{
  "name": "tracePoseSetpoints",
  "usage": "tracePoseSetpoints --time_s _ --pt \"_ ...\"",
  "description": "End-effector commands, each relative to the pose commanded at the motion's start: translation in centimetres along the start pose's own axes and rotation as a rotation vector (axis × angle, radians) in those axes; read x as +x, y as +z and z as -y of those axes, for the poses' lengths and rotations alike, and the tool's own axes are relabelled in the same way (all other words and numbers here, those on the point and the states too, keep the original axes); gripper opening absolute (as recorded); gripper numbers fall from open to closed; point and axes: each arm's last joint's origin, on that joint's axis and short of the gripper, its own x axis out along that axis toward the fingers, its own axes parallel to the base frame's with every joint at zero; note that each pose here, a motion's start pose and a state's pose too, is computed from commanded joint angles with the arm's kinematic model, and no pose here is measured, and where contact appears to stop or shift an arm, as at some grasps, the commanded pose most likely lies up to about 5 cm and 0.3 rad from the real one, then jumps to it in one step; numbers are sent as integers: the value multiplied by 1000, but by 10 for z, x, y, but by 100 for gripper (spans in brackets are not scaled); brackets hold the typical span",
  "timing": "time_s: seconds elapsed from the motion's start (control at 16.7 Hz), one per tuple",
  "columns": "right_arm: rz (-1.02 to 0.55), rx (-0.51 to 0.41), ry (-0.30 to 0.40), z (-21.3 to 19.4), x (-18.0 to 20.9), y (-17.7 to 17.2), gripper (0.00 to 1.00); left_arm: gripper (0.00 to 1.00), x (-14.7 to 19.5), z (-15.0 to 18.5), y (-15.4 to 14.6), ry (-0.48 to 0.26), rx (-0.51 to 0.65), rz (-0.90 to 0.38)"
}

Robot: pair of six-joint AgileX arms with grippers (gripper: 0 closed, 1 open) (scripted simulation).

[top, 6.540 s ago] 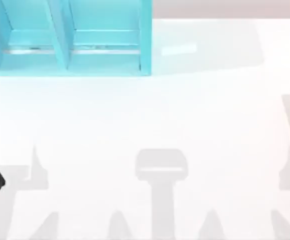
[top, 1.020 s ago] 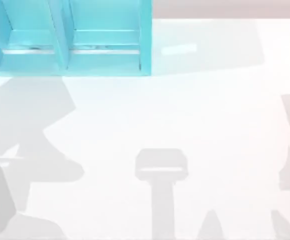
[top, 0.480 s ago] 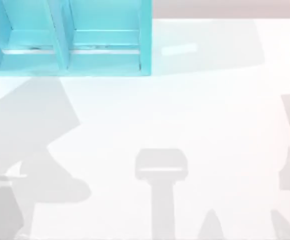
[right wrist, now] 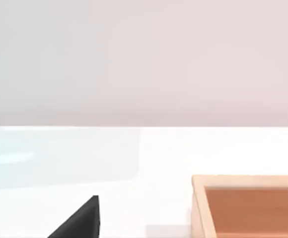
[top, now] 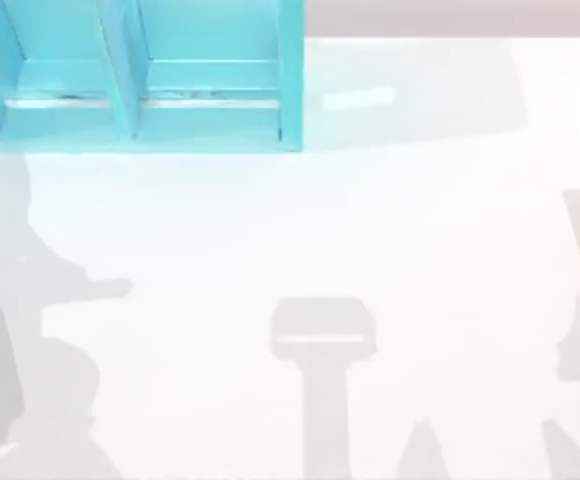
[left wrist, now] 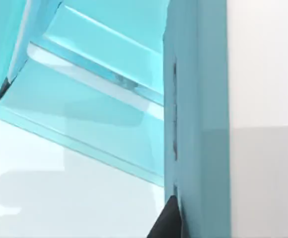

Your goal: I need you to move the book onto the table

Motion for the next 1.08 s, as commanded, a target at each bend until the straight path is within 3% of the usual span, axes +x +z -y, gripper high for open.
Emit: tracePoseSetpoints --time_s 0.18,0.42,0.78,1.08 --pt "0 0 0 0 0 0 100 0 33 12 -42 104 -254 -196" --pt "0 0 0 0 0 0 100 0 63 46 -88 282 -460 -360" --pt "0 0 0 0 0 0 100 0 84 108 -153 539 -528 -459" --pt "0 0 0 0 0 0 100 0 82 159 -207 707 -496 -409"
